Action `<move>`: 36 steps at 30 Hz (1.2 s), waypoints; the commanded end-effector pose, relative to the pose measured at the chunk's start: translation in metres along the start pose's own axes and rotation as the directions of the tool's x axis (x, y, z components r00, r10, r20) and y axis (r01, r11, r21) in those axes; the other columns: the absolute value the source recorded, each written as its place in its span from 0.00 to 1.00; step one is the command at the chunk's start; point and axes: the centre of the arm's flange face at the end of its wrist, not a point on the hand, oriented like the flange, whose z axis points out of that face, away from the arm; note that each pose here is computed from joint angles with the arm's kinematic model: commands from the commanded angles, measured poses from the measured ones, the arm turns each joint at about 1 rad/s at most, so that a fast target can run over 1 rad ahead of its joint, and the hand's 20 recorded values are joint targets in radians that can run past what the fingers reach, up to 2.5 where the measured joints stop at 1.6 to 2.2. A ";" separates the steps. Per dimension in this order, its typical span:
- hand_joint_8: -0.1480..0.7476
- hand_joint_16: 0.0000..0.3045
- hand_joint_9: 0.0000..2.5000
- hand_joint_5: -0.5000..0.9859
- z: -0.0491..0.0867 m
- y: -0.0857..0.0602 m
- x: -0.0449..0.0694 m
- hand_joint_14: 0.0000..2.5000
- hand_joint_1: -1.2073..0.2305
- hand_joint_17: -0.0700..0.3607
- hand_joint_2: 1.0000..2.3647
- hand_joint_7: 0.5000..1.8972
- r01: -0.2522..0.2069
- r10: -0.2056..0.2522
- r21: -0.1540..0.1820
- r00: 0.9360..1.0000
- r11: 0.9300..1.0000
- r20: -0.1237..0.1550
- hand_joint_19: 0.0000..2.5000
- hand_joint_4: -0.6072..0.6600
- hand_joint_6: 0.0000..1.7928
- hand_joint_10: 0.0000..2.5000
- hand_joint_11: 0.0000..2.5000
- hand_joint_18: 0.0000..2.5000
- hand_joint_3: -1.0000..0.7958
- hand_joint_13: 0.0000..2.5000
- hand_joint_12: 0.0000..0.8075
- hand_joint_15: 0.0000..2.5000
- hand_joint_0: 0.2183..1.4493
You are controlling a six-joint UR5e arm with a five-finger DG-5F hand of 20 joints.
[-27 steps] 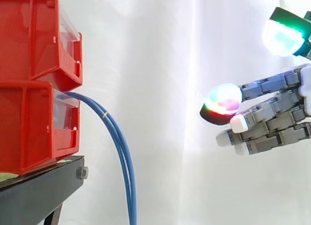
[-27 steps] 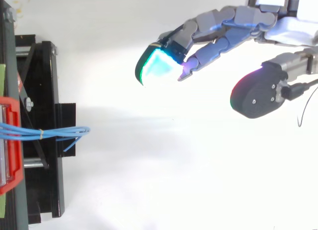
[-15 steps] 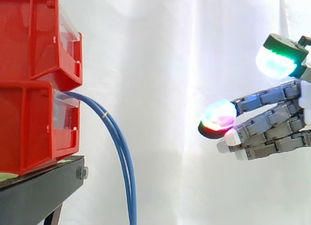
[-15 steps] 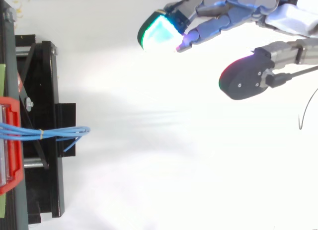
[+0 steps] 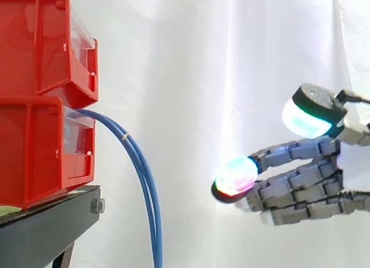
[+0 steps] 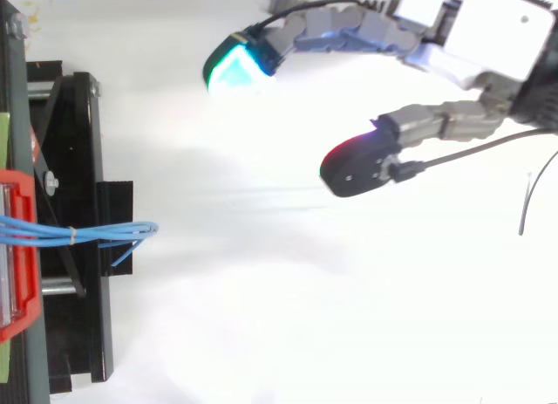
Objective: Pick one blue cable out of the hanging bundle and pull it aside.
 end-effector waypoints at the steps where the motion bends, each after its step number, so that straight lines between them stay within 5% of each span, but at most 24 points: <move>1: 0.40 0.23 0.07 0.19 0.014 -0.015 0.012 0.00 0.43 0.52 0.00 0.11 -0.035 0.035 -0.027 0.999 0.999 0.002 0.02 0.59 0.28 0.00 0.00 0.00 0.28 0.00 0.44 0.00 0.12; 6: 0.40 0.22 0.08 0.20 0.034 -0.029 0.029 0.00 0.42 0.51 0.00 0.13 -0.039 0.038 -0.025 0.999 0.999 -0.035 0.02 0.61 0.28 0.00 0.00 0.00 0.28 0.00 0.43 0.00 0.15; 10: 0.41 0.21 0.10 0.20 0.054 -0.042 0.045 0.00 0.42 0.50 0.00 0.14 -0.085 0.083 -0.034 0.994 0.996 -0.065 0.02 0.63 0.28 0.00 0.00 0.00 0.28 0.00 0.42 0.00 0.16; 16: 0.41 0.20 0.12 0.22 0.056 -0.036 0.050 0.00 0.42 0.49 0.00 0.15 -0.079 0.075 -0.063 0.995 0.995 -0.069 0.02 0.64 0.28 0.00 0.00 0.00 0.28 0.00 0.41 0.00 0.18; 20: 0.42 0.20 0.13 0.23 0.059 -0.048 0.062 0.00 0.42 0.48 0.00 0.17 -0.072 0.067 -0.076 0.995 0.994 -0.074 0.02 0.65 0.28 0.00 0.00 0.00 0.28 0.00 0.41 0.00 0.18; 23: 0.42 0.20 0.14 0.23 0.067 -0.068 0.075 0.00 0.42 0.48 0.00 0.17 -0.107 0.098 -0.098 0.991 0.989 -0.093 0.03 0.66 0.28 0.00 0.00 0.00 0.28 0.00 0.41 0.00 0.19; 24: 0.42 0.20 0.15 0.23 0.072 -0.074 0.082 0.00 0.42 0.48 0.00 0.18 -0.147 0.133 -0.118 0.984 0.982 -0.118 0.03 0.65 0.28 0.00 0.00 0.00 0.28 0.00 0.41 0.00 0.19; 36: 0.44 0.18 0.21 0.28 0.080 -0.058 0.090 0.00 0.39 0.44 0.00 0.29 -0.173 0.154 -0.126 0.977 0.977 -0.146 0.04 0.68 0.28 0.00 0.00 0.00 0.28 0.06 0.39 0.00 0.24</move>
